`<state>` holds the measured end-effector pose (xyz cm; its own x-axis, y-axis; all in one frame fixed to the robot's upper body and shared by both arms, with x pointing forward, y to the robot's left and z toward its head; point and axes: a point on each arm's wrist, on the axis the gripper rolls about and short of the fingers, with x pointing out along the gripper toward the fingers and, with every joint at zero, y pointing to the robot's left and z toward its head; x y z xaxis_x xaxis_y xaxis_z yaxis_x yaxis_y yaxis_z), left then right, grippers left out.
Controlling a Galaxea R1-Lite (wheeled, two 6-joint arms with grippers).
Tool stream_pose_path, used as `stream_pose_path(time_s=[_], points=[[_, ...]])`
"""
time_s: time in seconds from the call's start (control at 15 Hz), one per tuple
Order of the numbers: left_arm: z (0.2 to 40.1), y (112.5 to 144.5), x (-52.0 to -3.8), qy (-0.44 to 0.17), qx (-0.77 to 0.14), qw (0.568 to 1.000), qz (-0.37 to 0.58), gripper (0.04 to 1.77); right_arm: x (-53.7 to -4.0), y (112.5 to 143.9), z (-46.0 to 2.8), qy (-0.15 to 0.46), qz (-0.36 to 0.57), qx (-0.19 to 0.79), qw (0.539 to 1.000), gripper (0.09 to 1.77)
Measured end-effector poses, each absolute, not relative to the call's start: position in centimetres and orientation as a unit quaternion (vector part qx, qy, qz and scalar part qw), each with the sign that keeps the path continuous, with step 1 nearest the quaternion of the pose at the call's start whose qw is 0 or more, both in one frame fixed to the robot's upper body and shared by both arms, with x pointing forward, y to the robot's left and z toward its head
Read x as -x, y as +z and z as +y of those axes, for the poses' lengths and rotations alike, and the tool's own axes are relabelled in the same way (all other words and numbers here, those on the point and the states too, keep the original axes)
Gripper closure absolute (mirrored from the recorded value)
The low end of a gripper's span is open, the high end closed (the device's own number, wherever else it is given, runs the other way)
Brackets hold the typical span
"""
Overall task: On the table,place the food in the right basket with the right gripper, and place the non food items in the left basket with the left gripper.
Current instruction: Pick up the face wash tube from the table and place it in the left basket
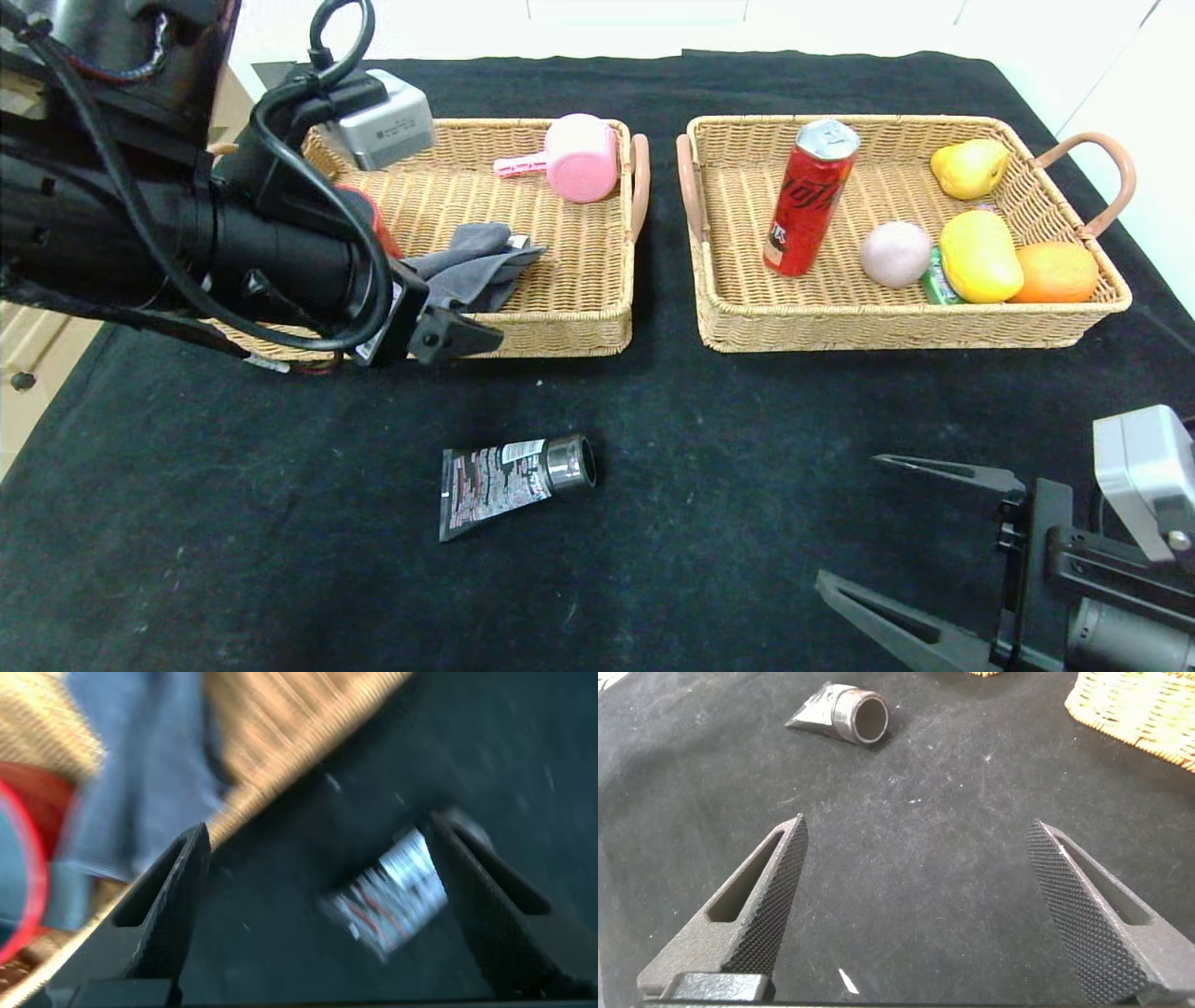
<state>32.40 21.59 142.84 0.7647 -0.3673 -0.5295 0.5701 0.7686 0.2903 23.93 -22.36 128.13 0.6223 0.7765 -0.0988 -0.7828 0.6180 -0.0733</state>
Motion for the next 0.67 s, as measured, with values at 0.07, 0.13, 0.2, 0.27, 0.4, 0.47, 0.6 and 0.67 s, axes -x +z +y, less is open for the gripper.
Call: stream_pose_path(time_s=[0.07,0.13,0.2,0.27,0.4,0.47,0.6,0.67], points=[[21.5,142.5,-31.7,-0.271,-0.249,0.898,0.241,0.13,-23.9,128.2,-22.4,0.433,0.028,0.054,0.899,0.15],[21.5,142.3,-31.2,-0.282,-0.273,0.885,0.248,0.13,-23.9,128.3,-22.4,0.433,0.026,0.053,0.900,0.15],[21.4,142.2,-30.7,-0.291,-0.288,0.877,0.251,0.12,-23.9,128.4,-22.5,0.431,0.024,0.052,0.900,0.15],[21.3,142.2,-30.3,-0.299,-0.299,0.870,0.253,0.12,-23.9,128.6,-22.6,0.430,0.023,0.051,0.901,0.15],[20.9,141.8,-29.6,-0.316,-0.324,0.855,0.254,0.12,-23.9,128.8,-22.8,0.428,0.017,0.049,0.902,0.15],[20.6,141.5,-29.3,-0.326,-0.338,0.846,0.253,0.11,-23.9,128.9,-22.8,0.428,0.016,0.049,0.902,0.15],[20.5,141.0,-29.1,-0.339,-0.367,0.829,0.250,0.11,-23.7,129.0,-22.9,0.428,0.016,0.049,0.902,0.15],[20.5,140.8,-29.2,-0.344,-0.383,0.821,0.248,0.11,-23.7,129.0,-23.0,0.428,0.020,0.049,0.902,0.15]])
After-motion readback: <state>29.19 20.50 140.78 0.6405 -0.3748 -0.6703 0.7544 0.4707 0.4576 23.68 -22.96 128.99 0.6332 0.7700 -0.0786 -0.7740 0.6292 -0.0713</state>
